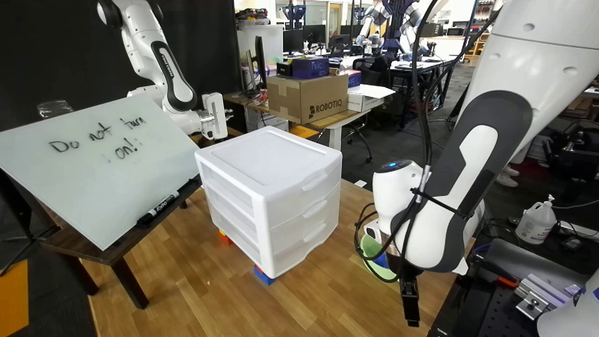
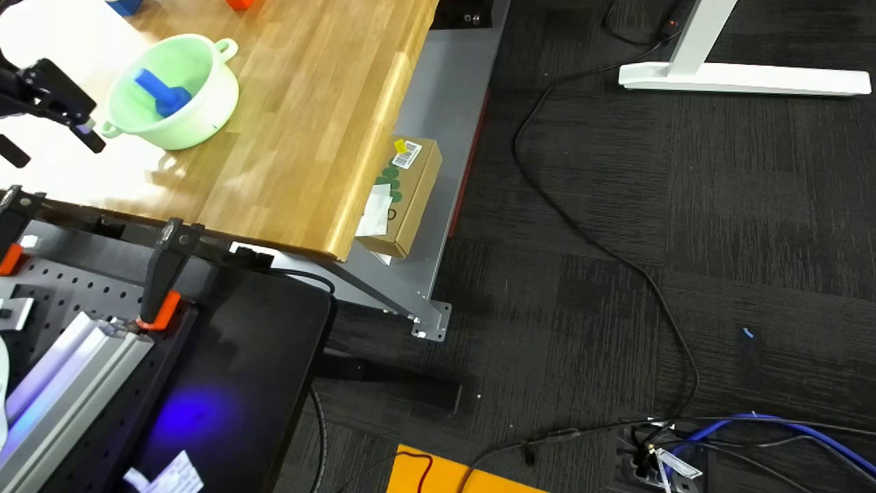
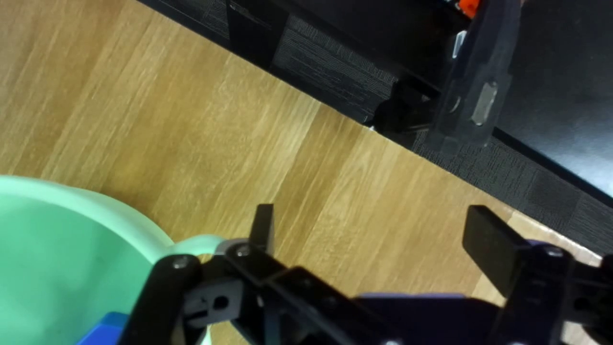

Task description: Move the green basin to the right

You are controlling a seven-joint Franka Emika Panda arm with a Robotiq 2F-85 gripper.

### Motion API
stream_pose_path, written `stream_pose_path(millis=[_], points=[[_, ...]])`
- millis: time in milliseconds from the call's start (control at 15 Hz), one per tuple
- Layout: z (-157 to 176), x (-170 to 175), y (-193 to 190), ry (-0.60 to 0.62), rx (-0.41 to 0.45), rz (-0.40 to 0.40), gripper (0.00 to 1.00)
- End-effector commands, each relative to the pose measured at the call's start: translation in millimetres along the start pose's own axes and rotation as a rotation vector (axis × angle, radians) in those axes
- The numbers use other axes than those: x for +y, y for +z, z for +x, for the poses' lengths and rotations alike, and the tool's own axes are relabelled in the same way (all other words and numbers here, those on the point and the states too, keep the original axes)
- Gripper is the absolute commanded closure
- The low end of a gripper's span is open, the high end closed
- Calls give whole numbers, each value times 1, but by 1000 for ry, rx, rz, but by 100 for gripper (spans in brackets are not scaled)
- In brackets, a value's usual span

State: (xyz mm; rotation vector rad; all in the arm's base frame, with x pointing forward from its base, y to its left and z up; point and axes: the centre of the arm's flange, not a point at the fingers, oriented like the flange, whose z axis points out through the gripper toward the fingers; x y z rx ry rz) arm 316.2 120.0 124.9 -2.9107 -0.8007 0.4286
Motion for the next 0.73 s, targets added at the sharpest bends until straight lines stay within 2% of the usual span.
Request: stream_pose_path(millis=[0,667], points=[[0,0,0,0,0,0,0],[0,0,0,0,0,0,0]])
